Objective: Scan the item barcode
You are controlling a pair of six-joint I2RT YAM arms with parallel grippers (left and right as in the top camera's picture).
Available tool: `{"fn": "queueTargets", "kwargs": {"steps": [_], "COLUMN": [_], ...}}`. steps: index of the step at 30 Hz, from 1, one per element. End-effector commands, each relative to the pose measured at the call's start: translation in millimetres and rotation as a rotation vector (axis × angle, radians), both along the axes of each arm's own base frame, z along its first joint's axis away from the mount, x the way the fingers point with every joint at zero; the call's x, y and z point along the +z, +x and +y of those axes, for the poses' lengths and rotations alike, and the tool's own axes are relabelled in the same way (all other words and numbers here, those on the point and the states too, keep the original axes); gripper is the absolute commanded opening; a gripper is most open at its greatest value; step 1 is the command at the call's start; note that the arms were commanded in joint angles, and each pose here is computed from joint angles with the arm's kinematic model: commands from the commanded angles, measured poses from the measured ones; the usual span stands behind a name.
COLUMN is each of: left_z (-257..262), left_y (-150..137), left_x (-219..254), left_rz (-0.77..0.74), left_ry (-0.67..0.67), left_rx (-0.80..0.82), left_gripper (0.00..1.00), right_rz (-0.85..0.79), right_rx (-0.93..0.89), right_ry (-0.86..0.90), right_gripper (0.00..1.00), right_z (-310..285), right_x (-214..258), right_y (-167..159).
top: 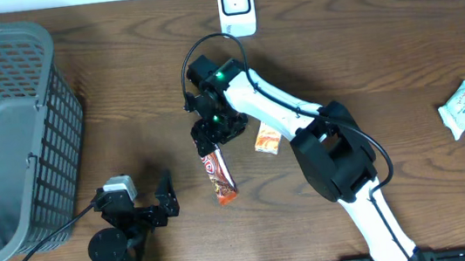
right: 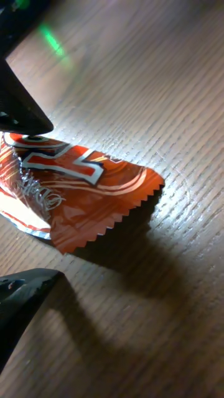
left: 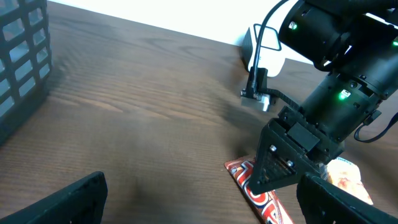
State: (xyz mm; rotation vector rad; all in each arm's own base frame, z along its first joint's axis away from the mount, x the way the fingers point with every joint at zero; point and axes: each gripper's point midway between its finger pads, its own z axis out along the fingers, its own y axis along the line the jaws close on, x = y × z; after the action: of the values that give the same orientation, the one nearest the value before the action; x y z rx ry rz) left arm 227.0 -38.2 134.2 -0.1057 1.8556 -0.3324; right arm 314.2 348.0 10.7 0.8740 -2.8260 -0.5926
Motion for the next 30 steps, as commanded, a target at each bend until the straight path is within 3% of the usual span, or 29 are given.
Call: {"fn": "queueTargets", "kwargs": {"steps": [1, 7, 12, 14, 16, 23, 30], "left_z": [-1, -1, -1, -1, -1, -1, -1], "left_y": [-2, -2, -2, -2, -2, -2, -2], "left_x": [-12, -12, -12, -12, -12, -12, -12], "left_rz": [0.038, 0.038, 0.038, 0.038, 0.038, 0.038, 0.038], "left_ry": [-0.008, -0.008, -0.008, -0.008, -0.008, -0.008, -0.008], "left_rx": [-0.007, -0.007, -0.007, -0.007, -0.007, -0.007, -0.007], "left_gripper": [0.98, 0.98, 0.98, 0.98, 0.98, 0.98, 0.98], "right_rz": [0.048, 0.103, 0.13, 0.131, 0.126, 0.105, -0.124], "right_rx": [0.008, 0.005, 0.004, 0.004, 0.004, -0.019, -0.124], "right_ry": [-0.025, 0.008, -0.022, -0.028, -0.034, -0.089, -0.427], "right_gripper": [0.66, 0.57, 0.32, 0.12, 0.01, 0.01, 0.01], "right_z": [-3, -3, -12, -14, -15, -30, -98], "right_x": [-28, -44, -52, -54, -54, -39, 22], "right_y": [-13, -28, -37, -38, -37, -24, 26]}}
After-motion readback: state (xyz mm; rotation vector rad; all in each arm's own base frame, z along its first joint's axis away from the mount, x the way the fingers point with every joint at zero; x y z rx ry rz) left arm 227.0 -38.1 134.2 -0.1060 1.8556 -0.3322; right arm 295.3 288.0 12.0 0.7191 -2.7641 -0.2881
